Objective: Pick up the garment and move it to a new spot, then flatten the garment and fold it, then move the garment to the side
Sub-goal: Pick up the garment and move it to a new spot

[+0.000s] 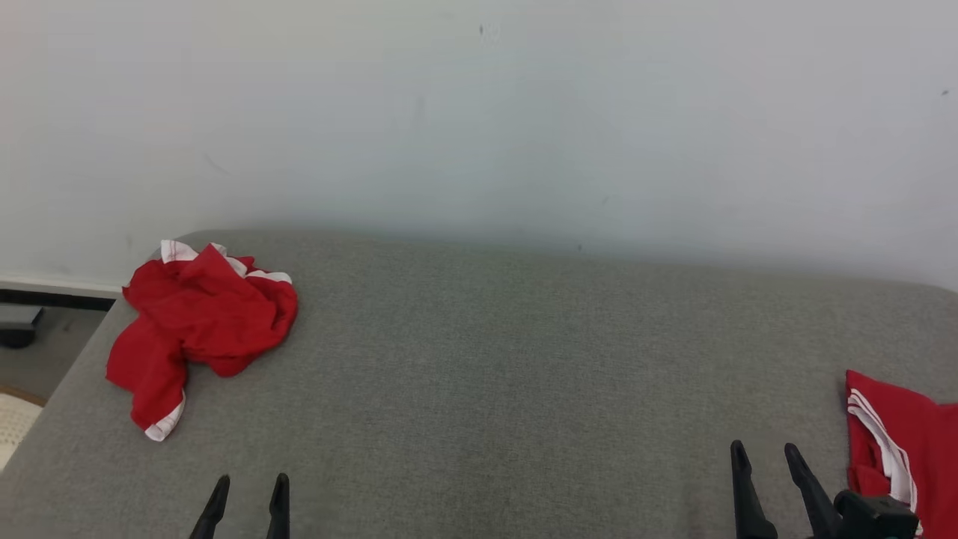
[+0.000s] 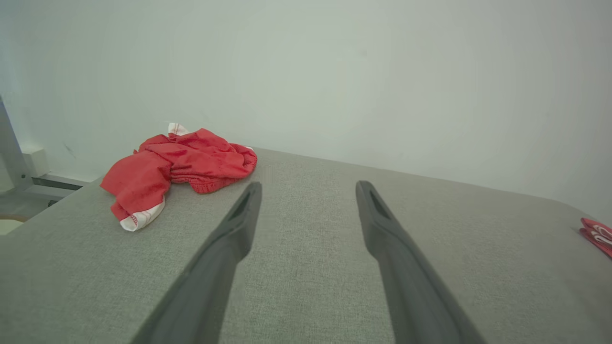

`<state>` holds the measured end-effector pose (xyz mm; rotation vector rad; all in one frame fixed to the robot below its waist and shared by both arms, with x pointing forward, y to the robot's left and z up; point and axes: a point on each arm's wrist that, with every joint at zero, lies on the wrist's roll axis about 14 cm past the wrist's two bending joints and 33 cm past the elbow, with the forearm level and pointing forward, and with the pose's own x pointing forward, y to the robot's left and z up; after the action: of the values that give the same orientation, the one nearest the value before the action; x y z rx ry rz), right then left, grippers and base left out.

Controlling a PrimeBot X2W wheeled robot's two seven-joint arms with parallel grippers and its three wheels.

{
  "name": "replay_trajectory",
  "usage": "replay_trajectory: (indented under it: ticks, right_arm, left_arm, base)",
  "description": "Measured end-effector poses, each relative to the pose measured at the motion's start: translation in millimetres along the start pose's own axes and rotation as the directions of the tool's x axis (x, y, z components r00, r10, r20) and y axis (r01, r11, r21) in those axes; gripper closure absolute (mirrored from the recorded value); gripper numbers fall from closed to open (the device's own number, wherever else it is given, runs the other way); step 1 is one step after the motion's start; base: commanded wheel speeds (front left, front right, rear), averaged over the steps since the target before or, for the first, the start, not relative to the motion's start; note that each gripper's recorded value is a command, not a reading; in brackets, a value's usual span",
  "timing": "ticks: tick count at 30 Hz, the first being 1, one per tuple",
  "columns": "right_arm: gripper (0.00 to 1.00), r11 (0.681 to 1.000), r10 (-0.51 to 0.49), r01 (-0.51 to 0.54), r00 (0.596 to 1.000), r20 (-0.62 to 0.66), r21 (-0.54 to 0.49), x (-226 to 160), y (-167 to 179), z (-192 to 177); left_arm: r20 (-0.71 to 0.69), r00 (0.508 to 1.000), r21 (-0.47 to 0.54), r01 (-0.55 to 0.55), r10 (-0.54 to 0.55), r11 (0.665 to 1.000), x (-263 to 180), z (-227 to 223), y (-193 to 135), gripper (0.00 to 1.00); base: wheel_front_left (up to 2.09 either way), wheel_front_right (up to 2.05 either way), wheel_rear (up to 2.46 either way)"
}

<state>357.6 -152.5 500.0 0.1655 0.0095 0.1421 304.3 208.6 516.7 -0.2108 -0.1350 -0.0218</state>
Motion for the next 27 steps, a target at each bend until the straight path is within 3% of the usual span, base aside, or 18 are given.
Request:
replay_trajectory:
  ticks: [13,27]
  right_arm:
    - [0.0,0.977,0.214,-0.213,0.976,-0.047,0.022,25.9,71.4,-17.6]
    - [0.0,0.884,0.467,-0.466,0.88,-0.09,0.026,48.8,166.2,-29.3]
  left_arm:
    - [0.036,0.98,0.034,-0.196,0.194,0.98,-46.9,13.2,57.7,0.0]
    - [0.091,0.898,0.019,-0.433,0.43,0.901,-107.8,29.5,107.6,0.0]
  base:
    - [0.0,0.0,0.0]
    - [0.0,0.0,0.0]
